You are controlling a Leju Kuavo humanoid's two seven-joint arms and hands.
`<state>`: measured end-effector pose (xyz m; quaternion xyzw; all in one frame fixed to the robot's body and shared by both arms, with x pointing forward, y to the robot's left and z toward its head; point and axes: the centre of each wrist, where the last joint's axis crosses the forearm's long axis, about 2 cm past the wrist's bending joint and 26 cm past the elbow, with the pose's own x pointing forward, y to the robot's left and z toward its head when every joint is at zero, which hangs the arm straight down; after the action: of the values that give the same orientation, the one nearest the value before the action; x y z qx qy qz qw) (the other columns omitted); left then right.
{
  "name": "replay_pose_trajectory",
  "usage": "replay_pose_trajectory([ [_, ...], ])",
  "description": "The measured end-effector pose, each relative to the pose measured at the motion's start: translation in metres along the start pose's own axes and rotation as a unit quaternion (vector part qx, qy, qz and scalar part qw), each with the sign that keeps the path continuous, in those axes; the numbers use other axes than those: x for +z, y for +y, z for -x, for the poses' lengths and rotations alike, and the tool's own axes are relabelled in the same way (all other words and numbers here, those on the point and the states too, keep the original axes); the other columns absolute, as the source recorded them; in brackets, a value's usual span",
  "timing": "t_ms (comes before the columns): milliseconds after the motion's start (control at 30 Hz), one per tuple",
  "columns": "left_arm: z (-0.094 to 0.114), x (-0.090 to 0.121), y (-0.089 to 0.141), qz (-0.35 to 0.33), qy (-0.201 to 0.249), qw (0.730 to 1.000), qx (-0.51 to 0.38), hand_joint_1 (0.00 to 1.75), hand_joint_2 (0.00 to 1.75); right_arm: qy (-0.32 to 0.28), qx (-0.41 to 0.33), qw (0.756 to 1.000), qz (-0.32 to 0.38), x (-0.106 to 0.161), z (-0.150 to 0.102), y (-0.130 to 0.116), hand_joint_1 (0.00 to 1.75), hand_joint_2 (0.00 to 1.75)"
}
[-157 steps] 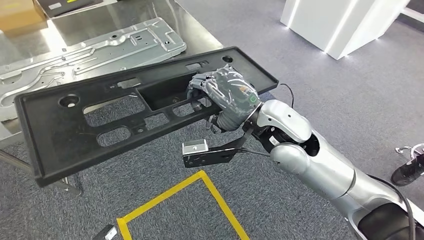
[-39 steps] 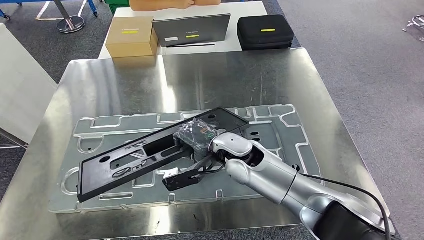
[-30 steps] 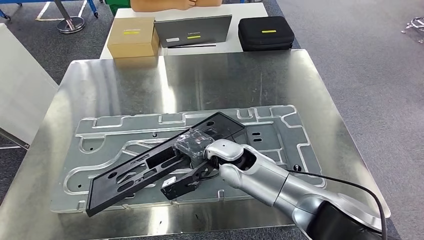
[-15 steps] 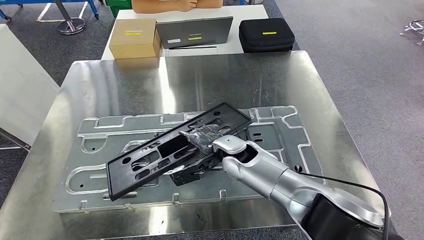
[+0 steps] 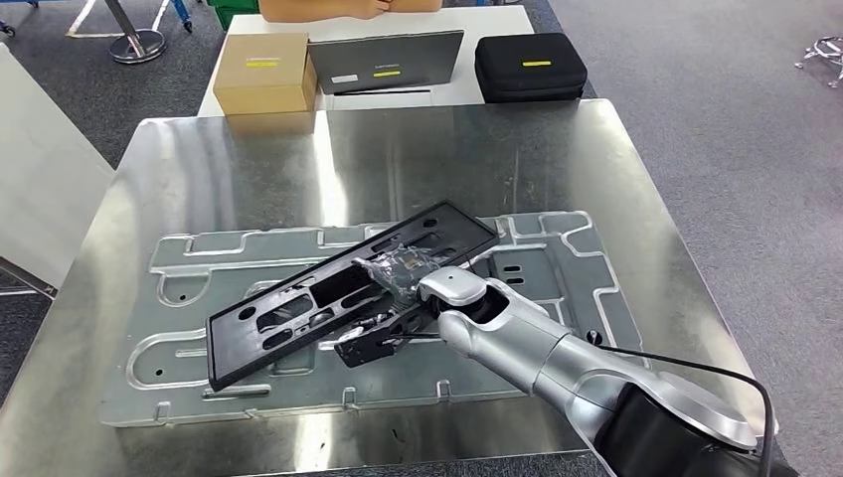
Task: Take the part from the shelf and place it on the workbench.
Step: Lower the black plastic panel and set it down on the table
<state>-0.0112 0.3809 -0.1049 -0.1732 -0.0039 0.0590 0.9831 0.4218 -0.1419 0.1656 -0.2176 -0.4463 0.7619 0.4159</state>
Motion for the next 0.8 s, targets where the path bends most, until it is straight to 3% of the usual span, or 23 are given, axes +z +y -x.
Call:
replay_pose_trajectory([
  [800, 0.001, 0.0, 0.0, 0.003, 0.0, 1.0, -0.002, 0.0, 0.0, -0.033, 0.003, 0.999, 0.028, -0.001, -0.014, -0.007, 0.0, 0.0],
])
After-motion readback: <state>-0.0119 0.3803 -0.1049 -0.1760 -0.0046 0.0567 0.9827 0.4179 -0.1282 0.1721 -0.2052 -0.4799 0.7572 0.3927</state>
